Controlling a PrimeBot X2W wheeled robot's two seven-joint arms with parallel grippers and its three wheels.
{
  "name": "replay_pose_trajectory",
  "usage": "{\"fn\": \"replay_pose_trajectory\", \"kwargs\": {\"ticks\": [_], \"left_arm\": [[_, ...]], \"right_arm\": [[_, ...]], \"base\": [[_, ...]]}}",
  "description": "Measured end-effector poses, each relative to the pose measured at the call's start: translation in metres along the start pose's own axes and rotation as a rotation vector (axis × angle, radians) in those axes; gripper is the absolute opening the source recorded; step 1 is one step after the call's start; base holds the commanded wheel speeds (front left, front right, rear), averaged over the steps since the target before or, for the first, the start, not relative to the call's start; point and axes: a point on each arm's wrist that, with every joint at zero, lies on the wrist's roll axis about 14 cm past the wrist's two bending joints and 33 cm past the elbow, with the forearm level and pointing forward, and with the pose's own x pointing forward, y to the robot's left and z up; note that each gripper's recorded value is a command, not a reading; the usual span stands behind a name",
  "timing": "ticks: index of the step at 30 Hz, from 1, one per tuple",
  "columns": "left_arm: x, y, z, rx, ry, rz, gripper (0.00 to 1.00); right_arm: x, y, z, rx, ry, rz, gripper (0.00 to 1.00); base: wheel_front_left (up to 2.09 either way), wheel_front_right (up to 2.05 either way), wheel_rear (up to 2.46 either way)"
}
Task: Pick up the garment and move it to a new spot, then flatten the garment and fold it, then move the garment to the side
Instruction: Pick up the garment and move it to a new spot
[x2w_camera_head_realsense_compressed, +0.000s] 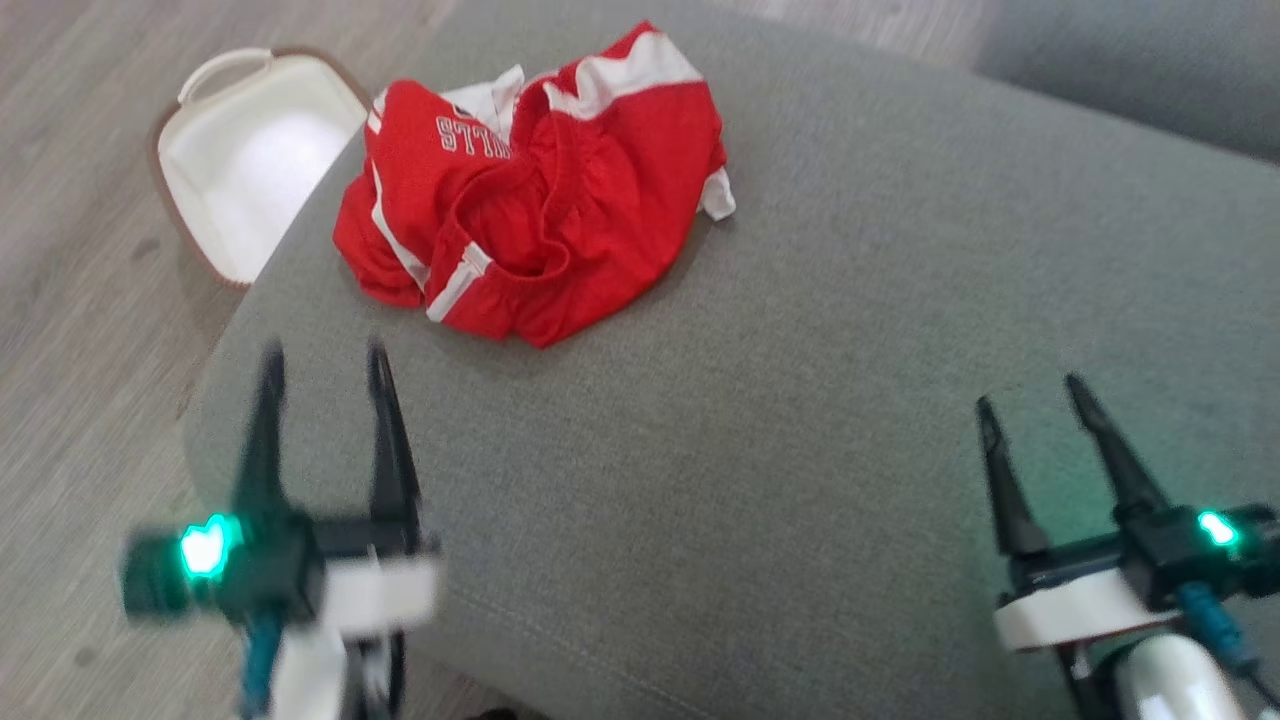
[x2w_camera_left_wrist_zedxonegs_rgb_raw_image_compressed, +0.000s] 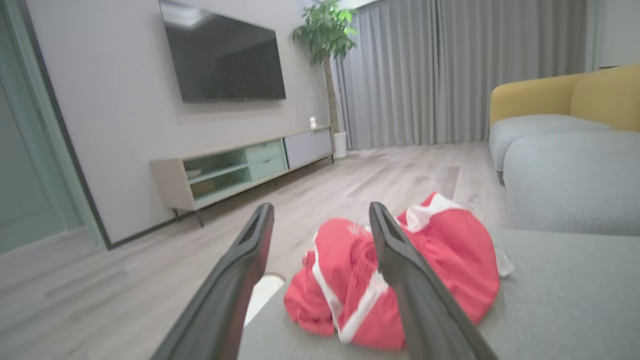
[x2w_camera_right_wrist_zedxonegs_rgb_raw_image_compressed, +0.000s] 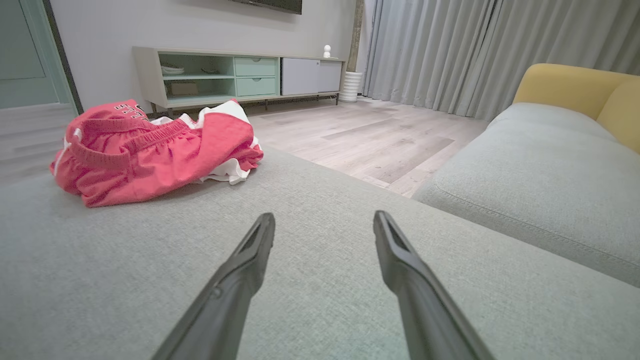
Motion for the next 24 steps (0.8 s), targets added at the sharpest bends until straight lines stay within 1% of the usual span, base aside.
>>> {"fn": "replay_pose_trajectory", "kwargs": {"ticks": [1, 6, 8, 10, 12, 14, 16, 18, 21, 24], "left_arm": [[0.023, -0.001, 0.020, 0.028, -0.070, -0.024, 1.00], [0.085, -0.020, 0.073, 0.075, -0.239, -0.140, 1.00], [0.108, -0.034, 0.083, 0.073, -0.262, -0.195, 1.00], [0.132, -0.047, 0.081, 0.087, -0.242, -0.245, 1.00], [0.155, -0.062, 0.066, 0.093, -0.151, -0.294, 1.00], [0.178, -0.075, 0.044, 0.083, -0.013, -0.321, 1.00], [0.196, -0.086, 0.023, 0.076, 0.115, -0.329, 1.00], [0.209, -0.092, 0.006, 0.102, 0.196, -0.330, 1.00], [0.215, -0.094, -0.033, 0.109, 0.346, -0.318, 1.00], [0.201, -0.096, -0.085, 0.079, 0.526, -0.319, 1.00]], "right_arm": [[0.005, -0.009, -0.005, -0.016, 0.003, -0.001, 1.00], [0.011, -0.031, -0.019, -0.040, 0.023, -0.015, 1.00], [0.011, -0.039, -0.025, -0.042, 0.031, -0.029, 1.00], [0.012, -0.047, -0.030, -0.049, 0.037, -0.037, 1.00], [0.012, -0.058, -0.034, -0.065, 0.039, -0.046, 1.00], [0.015, -0.068, -0.037, -0.088, 0.036, -0.048, 1.00], [0.016, -0.076, -0.041, -0.102, 0.034, -0.049, 1.00], [0.015, -0.083, -0.047, -0.098, 0.044, -0.063, 1.00], [0.010, -0.091, -0.053, -0.090, 0.054, -0.087, 1.00], [0.007, -0.100, -0.061, -0.088, 0.066, -0.106, 1.00]], "base": [[0.00, 0.00, 0.00], [0.00, 0.00, 0.00], [0.00, 0.00, 0.00], [0.00, 0.00, 0.00], [0.00, 0.00, 0.00], [0.00, 0.00, 0.00], [0.00, 0.00, 0.00], [0.00, 0.00, 0.00], [0.00, 0.00, 0.00], [0.00, 0.00, 0.00]]}}
